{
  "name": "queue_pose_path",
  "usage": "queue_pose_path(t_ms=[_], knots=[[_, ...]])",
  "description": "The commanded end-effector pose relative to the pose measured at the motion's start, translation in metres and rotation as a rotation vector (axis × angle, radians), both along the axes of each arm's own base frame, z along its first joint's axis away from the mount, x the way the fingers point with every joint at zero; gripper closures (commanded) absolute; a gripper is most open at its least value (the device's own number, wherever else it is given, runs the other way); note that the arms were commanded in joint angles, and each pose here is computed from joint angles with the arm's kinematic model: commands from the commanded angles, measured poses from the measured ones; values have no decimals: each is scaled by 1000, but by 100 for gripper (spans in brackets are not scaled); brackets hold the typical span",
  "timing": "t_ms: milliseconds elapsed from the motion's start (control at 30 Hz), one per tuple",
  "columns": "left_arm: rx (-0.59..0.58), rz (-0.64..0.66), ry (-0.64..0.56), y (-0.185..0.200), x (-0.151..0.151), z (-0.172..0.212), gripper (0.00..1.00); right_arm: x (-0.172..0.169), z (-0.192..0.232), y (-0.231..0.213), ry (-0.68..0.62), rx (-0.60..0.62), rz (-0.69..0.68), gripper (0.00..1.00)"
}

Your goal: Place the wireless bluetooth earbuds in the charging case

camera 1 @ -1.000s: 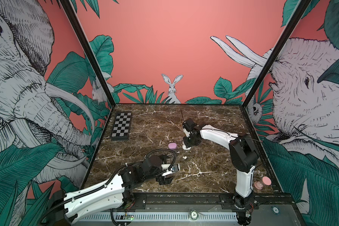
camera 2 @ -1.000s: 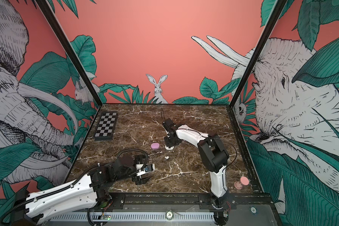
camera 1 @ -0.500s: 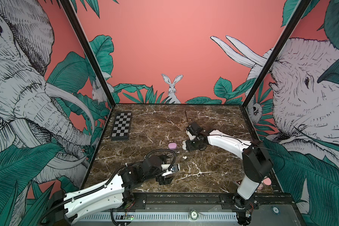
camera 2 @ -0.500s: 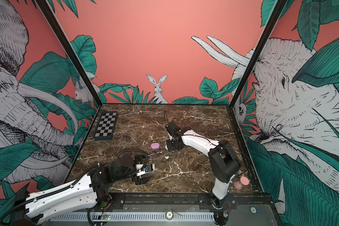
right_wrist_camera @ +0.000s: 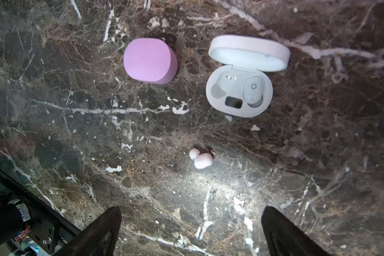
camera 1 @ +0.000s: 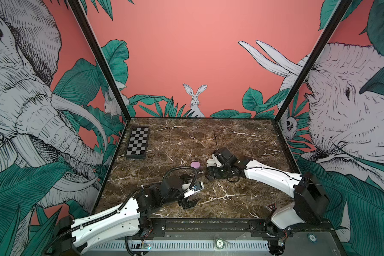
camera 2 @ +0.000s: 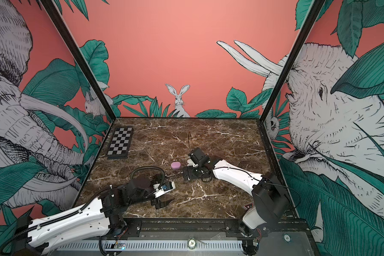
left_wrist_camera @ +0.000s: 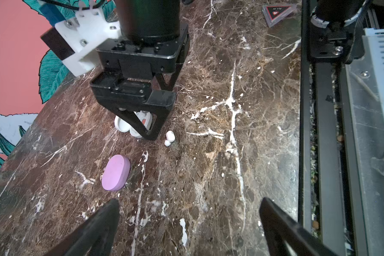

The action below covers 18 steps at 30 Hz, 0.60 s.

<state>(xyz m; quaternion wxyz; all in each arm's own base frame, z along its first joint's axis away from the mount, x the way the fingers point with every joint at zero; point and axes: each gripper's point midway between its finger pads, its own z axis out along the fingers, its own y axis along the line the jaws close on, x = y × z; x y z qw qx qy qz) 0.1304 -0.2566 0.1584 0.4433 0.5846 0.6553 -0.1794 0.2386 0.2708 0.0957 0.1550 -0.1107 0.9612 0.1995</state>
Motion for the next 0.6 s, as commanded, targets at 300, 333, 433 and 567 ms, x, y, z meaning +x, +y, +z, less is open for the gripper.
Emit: queue_pose_path(t_ms=[300, 333, 433, 567], knots=[[-106, 325, 49, 15, 36, 63, 1, -2, 12, -6, -65, -12, -150, 2], [-113, 347, 56, 15, 38, 63, 1, -3, 12, -6, -62, -8, -153, 2], [-97, 360, 74, 13, 40, 57, 1, -4, 10, -5, -53, 0, -155, 2], [-20, 318, 102, 7, 36, 48, 1, -4, 12, -5, -61, 5, -149, 2]])
